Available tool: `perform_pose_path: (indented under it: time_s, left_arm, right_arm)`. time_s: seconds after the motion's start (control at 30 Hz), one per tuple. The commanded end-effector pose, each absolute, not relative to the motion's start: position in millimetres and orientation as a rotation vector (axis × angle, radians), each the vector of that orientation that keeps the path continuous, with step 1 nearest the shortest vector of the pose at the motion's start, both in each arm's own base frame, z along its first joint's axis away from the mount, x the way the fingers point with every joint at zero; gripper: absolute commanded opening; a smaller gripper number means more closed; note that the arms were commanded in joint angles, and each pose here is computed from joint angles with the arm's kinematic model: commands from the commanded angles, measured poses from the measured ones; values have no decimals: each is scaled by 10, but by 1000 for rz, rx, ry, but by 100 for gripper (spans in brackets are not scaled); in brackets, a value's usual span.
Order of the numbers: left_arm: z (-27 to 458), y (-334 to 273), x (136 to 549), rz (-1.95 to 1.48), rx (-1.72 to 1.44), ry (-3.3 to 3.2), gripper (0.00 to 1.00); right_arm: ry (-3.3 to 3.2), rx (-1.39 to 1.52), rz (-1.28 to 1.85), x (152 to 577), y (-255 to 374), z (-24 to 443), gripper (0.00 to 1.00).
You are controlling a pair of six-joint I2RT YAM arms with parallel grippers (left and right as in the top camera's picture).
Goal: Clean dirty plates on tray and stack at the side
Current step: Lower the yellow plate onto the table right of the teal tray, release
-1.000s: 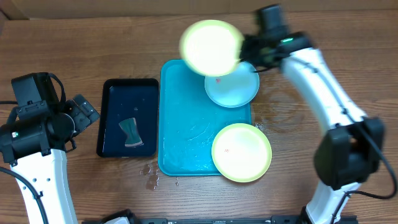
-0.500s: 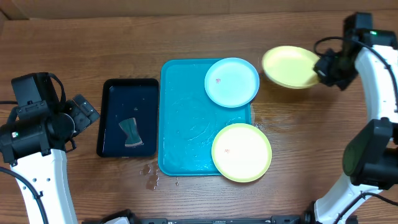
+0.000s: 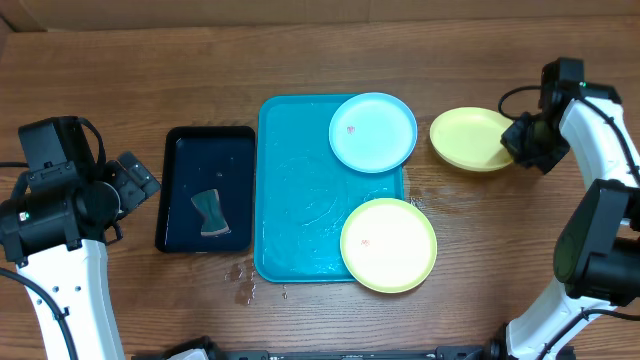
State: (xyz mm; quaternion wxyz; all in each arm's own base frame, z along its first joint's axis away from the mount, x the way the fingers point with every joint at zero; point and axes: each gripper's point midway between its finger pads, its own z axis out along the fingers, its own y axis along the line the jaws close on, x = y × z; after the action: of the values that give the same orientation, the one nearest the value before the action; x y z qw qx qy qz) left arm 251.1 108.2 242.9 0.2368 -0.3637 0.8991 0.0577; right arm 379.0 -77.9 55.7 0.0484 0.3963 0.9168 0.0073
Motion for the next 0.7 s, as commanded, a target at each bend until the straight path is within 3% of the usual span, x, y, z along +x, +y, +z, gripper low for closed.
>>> perform_pose_path:
  time_s: [0.0,0.37,0.6,0.67]
  left_arm:
    - [2499,1115,2532,163,-1019,2433,100]
    - [2499,1115,2532,163,-1019,2433,100]
    - [2499,1115,2532,163,-1019,2433,100]
    - [2499,1115,2532,163,-1019,2433,100]
  right_arm:
    - [2785,1196,38,3762,-724,515,4]
    - [2831,1125,98,3695,-445,238,5]
    - [2883,1029,224,3729,-278,321,27]
    - [2901,1007,219,3730,-301,431,29]
